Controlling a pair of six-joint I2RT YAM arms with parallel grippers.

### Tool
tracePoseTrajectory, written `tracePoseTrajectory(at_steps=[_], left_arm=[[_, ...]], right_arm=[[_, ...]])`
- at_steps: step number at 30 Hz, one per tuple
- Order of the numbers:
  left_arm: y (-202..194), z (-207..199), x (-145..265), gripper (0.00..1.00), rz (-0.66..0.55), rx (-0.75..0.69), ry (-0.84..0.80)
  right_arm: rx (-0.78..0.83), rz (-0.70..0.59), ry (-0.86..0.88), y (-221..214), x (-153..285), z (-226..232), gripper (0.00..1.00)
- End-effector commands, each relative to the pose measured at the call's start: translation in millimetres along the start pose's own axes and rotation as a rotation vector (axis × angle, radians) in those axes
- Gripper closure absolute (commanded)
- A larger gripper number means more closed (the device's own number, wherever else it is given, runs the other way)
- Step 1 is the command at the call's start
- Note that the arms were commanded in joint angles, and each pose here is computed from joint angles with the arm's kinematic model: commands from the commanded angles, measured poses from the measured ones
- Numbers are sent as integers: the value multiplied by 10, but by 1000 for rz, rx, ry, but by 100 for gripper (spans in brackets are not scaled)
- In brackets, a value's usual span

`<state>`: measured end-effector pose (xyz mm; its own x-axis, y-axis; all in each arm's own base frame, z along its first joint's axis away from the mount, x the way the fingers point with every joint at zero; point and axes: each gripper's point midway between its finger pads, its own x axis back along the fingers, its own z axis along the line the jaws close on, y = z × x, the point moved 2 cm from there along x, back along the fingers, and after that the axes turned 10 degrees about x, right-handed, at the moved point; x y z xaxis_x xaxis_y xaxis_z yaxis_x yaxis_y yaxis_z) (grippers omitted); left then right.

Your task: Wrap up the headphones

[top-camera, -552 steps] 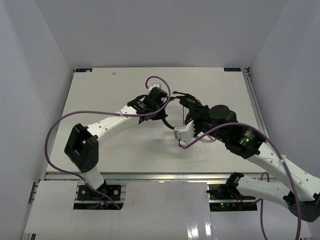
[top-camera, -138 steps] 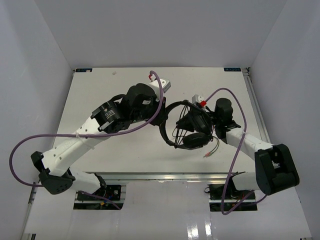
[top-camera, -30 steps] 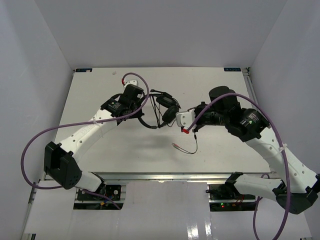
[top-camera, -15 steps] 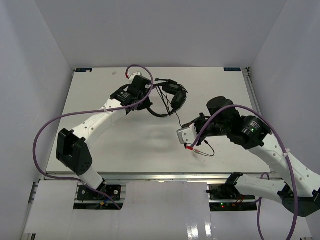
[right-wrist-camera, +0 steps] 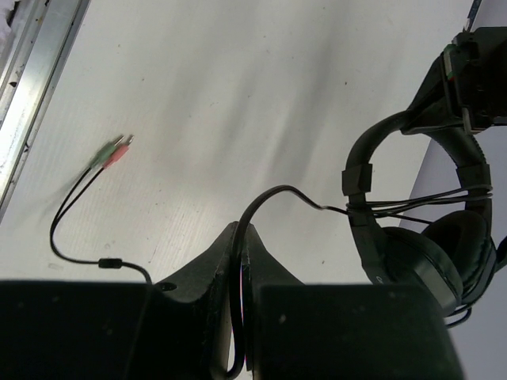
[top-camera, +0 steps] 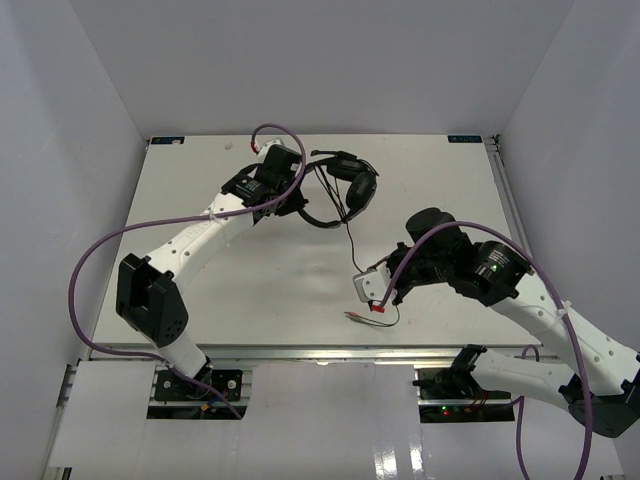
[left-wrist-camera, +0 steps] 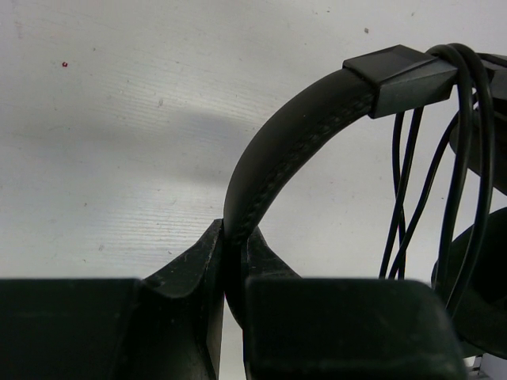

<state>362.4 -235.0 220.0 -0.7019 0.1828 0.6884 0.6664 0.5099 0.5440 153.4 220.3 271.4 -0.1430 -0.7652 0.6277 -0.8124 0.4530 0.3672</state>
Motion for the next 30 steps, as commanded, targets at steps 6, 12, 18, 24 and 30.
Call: tracePoseTrajectory(at_steps=[6,12,18,24,30], left_arm=[[215,-213,163,100,-45,68,-92],[246,-311,217,100,-36,80,-131],[226,-344,248,100,-21,82,-154],[213,-399,343,100,-5,90,-201],[214,-393,366,100,-6,83,-205]], right_arm=[[22,-48,-49,147,85,-193,90],[12,-44,-21,97,3,-88,90],[6,-32,-10,56,-36,-33,90],[17,-12,6,-10,-94,29,90],[31,4,-11,-20,-62,-44,90]])
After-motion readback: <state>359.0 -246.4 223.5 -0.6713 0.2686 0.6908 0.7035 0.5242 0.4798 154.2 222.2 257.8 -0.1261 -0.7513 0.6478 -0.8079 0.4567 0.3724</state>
